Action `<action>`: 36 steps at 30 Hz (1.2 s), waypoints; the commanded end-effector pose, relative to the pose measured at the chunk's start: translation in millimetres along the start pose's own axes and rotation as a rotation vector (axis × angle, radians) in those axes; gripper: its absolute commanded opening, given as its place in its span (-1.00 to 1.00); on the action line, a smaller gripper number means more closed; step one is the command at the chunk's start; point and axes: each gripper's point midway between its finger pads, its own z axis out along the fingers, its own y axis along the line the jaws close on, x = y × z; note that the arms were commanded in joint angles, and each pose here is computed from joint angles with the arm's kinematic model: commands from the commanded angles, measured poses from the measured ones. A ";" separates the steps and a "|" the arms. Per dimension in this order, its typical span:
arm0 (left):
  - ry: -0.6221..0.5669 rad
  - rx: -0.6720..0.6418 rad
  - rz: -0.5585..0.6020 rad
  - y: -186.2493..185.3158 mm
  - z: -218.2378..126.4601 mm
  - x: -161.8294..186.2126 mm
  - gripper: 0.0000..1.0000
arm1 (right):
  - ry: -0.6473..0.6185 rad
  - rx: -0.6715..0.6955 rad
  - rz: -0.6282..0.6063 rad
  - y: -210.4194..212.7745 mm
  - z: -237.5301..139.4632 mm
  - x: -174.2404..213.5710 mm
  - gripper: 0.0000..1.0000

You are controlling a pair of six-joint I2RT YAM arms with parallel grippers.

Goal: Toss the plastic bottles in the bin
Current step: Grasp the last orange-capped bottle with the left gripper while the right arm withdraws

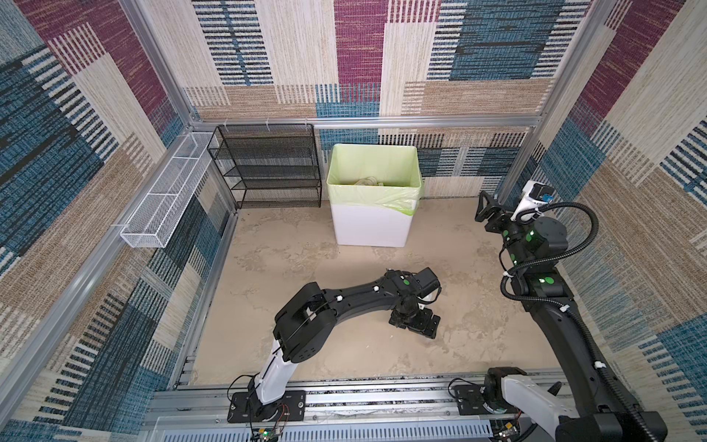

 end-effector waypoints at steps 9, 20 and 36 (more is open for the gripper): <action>-0.030 -0.085 -0.065 64.6 6.5 -31.2 0.64 | -0.005 -0.032 0.018 2.1 1.2 4.1 0.97; -0.082 -0.169 -0.034 119.5 -19.1 -31.0 0.48 | 0.148 -0.026 0.019 -5.8 5.9 58.1 0.99; -0.060 -0.277 0.209 135.0 -19.3 -67.9 0.74 | 0.260 -0.044 0.037 -5.0 12.1 86.4 0.93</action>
